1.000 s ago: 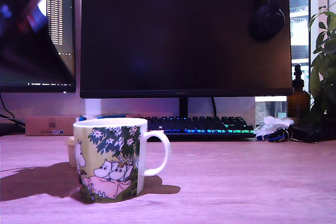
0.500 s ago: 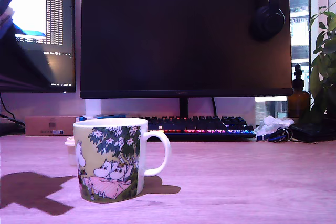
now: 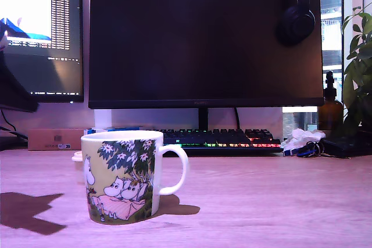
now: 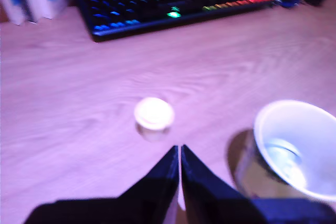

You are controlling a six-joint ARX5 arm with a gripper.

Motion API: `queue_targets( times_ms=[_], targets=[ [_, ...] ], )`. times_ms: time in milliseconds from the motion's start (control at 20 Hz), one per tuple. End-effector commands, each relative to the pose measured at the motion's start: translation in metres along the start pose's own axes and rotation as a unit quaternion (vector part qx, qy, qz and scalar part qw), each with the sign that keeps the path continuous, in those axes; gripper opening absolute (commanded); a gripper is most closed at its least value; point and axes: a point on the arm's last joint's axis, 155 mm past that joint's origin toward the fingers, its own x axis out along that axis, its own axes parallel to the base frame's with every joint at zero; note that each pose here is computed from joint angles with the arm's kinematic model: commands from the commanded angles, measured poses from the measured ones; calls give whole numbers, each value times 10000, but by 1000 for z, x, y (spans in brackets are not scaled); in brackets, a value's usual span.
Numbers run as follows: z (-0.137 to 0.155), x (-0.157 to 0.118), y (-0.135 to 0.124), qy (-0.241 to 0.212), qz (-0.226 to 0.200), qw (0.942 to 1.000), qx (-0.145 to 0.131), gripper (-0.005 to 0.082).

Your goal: Pick up the coffee capsules on the table and drop them inside the coffee cup

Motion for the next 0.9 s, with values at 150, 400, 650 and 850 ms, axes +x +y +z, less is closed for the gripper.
queue_targets(
  times_ms=[150, 400, 650, 850],
  targets=[
    [-7, 1, -6, 42, -267, 9995, 140, -19],
    [-16, 1, -12, 206, -433, 9985, 281, -19],
    [-23, 5, -10, 98, -437, 9979, 473, -10],
    [-39, 7, -4, -150, -382, 9982, 447, -10]
  ],
)
